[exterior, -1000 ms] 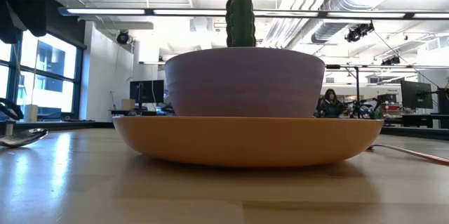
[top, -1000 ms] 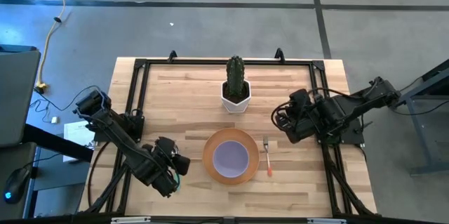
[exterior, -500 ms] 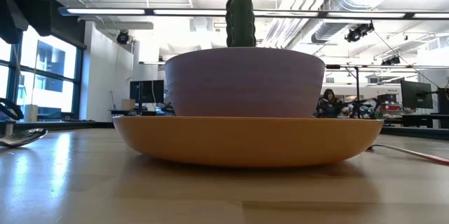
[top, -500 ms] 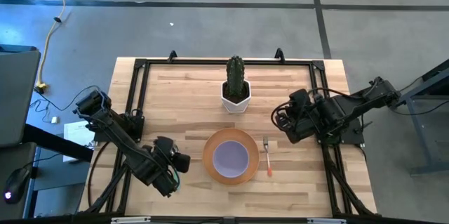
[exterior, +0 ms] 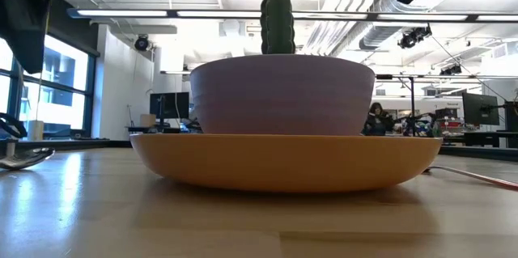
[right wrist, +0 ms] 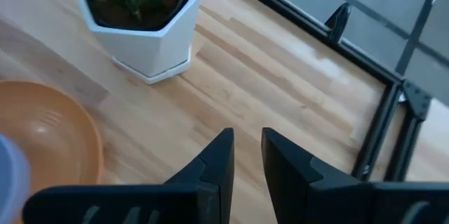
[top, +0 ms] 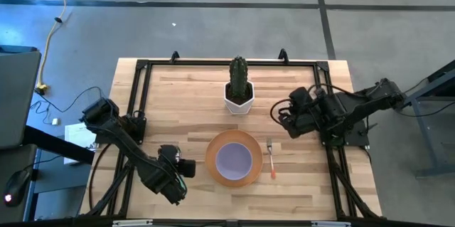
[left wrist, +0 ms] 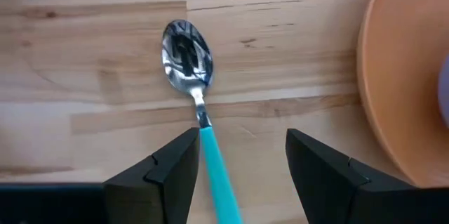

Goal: Set table place
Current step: Put the blue spoon into the purple bowl

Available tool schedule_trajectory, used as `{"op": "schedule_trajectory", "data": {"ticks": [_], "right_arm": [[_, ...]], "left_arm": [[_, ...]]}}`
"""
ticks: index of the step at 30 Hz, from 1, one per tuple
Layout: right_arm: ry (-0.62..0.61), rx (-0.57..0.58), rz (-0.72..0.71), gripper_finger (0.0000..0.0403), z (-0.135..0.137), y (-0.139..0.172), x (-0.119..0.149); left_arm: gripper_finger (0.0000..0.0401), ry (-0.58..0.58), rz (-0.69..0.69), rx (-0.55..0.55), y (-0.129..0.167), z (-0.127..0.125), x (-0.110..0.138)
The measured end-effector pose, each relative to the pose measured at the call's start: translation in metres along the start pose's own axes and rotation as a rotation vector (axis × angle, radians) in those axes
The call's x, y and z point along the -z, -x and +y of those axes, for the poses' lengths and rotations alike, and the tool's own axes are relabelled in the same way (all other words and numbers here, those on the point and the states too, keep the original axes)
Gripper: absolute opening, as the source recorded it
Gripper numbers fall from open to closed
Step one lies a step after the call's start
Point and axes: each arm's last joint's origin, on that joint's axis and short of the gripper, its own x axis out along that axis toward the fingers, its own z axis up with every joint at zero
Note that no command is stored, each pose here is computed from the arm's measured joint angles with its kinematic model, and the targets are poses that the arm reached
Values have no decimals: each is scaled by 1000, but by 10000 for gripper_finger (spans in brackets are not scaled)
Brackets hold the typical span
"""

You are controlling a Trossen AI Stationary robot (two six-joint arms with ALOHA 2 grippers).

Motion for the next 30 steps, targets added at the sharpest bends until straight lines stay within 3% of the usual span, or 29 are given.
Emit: {"op": "schedule_trajectory", "data": {"ticks": [8,15,23,26,30], "right_arm": [[76,28,-5,67,-15,-4,-12],[59,6,-75,67,-37,7,-16],[16,-36,-103,67,-55,17,-16],[12,-36,-116,67,-57,18,-16],[24,-29,-127,67,-57,18,-17]], "left_arm": [[182,75,-3,5,-1,-1,-1],[173,89,-4,-15,-7,-12,-13],[214,34,133,-77,-14,-23,-21],[234,42,139,-76,-16,-23,-14],[249,56,181,-155,-27,-20,4]]}}
